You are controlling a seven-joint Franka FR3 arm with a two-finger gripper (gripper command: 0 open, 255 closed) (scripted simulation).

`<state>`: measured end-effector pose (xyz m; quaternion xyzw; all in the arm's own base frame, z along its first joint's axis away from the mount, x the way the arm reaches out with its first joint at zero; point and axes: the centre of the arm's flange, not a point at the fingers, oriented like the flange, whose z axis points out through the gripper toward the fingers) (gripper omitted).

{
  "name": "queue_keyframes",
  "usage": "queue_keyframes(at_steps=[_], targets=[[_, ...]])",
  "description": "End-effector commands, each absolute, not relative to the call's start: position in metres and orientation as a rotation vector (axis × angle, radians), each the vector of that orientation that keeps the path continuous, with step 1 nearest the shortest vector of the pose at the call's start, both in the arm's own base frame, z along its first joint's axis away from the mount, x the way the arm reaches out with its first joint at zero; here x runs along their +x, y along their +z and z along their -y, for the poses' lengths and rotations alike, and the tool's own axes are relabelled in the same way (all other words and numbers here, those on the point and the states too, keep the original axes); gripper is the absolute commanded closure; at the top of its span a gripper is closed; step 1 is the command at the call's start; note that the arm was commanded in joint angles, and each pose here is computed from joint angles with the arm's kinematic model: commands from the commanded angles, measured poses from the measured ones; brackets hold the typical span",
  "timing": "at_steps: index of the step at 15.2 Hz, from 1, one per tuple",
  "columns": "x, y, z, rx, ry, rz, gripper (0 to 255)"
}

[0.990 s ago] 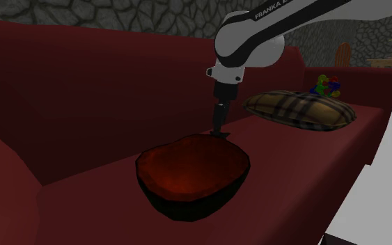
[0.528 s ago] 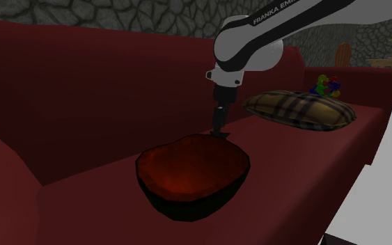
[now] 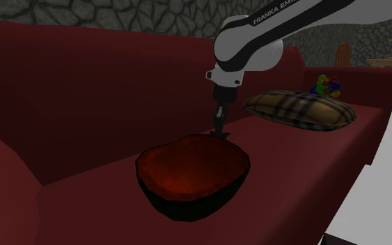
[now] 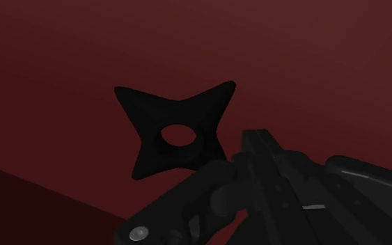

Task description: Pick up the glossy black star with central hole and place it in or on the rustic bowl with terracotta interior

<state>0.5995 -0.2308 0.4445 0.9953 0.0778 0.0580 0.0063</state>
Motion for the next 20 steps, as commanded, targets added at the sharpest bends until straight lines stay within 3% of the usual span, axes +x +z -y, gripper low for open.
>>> queue_keyframes(at_steps=[1, 3, 4, 11, 20], targets=[[0.6, 0.445, 0.231, 3.114, 0.181, -0.243, 255], [0.6, 0.445, 0.231, 3.114, 0.181, -0.243, 255], [0.6, 0.445, 0.231, 3.114, 0.181, -0.243, 0], [0.581, 0.437, 0.336, 2.849, 0.325, -1.378, 0], [0.587, 0.398, 0.331, 2.849, 0.325, -1.378, 0]])
